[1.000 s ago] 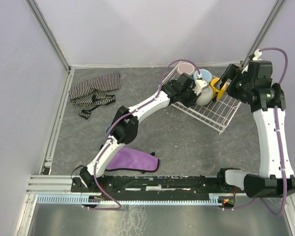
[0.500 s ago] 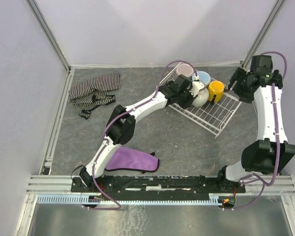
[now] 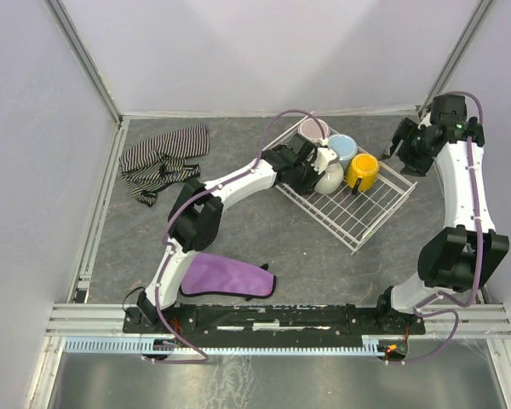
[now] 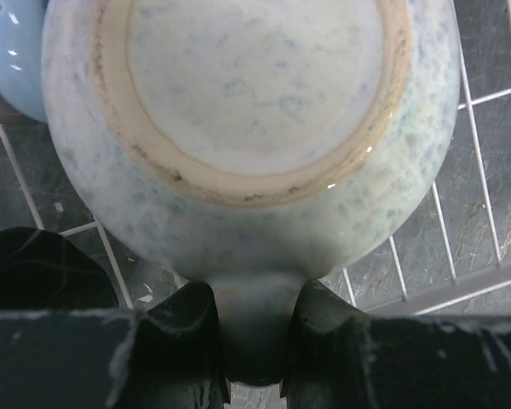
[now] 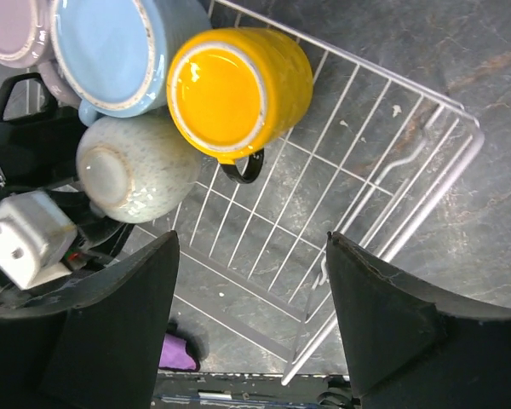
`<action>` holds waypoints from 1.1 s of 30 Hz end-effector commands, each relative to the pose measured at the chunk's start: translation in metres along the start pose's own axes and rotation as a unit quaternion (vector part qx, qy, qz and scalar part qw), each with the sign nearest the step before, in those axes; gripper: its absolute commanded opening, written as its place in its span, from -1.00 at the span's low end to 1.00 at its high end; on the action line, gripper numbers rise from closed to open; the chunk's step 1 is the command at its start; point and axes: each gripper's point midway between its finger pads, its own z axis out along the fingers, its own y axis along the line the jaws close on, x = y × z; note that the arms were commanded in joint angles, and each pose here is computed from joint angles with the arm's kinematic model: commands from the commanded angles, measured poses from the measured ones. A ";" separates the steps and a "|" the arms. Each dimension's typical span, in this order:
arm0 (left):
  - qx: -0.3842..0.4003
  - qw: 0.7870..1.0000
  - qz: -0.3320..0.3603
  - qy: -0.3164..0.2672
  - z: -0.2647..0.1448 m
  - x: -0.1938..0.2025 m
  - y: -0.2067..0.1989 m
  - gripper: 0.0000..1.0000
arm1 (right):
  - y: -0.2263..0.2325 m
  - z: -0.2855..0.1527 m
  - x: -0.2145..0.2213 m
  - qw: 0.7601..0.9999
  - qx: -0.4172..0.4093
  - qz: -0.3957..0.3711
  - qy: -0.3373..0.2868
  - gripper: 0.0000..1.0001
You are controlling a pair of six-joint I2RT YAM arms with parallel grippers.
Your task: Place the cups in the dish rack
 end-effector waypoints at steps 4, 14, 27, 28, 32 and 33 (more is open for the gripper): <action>0.025 0.997 0.055 0.053 0.005 0.025 -0.031 -0.94 | 0.029 -0.016 -0.008 0.998 -0.053 -0.044 -0.011 0.59; 0.031 0.996 0.049 0.066 0.013 0.045 -0.045 -0.91 | 0.033 -0.012 -0.007 0.997 -0.066 -0.038 -0.007 0.60; 0.020 0.993 0.043 0.105 0.014 0.069 -0.041 -0.37 | 0.038 -0.010 -0.015 0.997 -0.071 -0.035 -0.013 0.60; 0.022 0.993 0.044 0.108 0.014 0.068 -0.041 -0.33 | 0.038 -0.011 -0.016 0.997 -0.072 -0.034 -0.014 0.60; 0.024 0.994 0.040 0.102 0.012 0.060 -0.043 -0.25 | 0.039 -0.011 -0.015 0.997 -0.075 -0.032 -0.016 0.61; 0.028 0.994 0.039 0.099 0.010 0.057 -0.044 -0.22 | 0.039 -0.011 -0.015 0.997 -0.075 -0.032 -0.017 0.61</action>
